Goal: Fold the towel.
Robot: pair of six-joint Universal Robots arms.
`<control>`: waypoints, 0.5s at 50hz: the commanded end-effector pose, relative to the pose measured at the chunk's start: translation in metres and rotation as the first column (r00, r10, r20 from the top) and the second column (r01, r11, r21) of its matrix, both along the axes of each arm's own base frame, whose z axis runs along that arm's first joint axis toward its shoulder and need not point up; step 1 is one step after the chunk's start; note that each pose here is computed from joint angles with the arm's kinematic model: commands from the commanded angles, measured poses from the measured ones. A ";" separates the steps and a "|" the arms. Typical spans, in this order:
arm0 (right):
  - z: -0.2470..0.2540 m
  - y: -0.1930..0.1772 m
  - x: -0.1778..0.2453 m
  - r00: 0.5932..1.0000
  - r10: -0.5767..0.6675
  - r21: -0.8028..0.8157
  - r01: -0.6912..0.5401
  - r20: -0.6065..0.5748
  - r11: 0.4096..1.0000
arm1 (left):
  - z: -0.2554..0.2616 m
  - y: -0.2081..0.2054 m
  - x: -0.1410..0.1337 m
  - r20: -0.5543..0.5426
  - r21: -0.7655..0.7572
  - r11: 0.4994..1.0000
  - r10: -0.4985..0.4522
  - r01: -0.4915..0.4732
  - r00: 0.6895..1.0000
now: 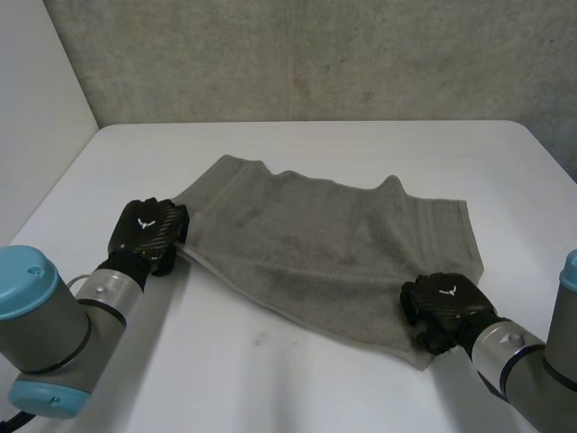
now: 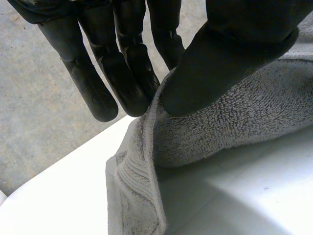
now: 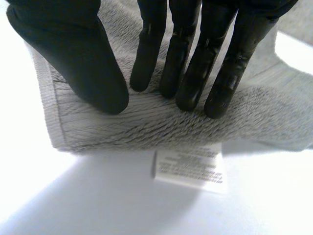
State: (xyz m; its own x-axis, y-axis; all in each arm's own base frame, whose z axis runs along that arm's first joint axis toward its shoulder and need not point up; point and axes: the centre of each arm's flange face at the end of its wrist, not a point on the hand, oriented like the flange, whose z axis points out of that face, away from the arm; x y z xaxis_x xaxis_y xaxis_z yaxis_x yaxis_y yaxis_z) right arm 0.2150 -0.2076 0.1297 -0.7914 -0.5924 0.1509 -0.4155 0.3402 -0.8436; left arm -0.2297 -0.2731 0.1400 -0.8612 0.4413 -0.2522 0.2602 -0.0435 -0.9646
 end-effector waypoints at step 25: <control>0.005 0.033 0.002 0.995 0.043 -0.009 -0.042 0.090 0.999 | 0.002 0.002 -0.001 -0.002 -0.003 1.000 -0.003 0.003 1.000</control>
State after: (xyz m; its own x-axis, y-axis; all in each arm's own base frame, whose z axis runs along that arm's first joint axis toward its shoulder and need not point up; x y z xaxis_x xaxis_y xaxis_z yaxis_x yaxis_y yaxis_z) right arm 0.2140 -0.1732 0.1427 -0.7879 -0.6108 0.0784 -0.3436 0.3304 -0.8791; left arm -0.2306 -0.2709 0.1411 -0.8598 0.4445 -0.2514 0.2581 -0.0464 -0.9650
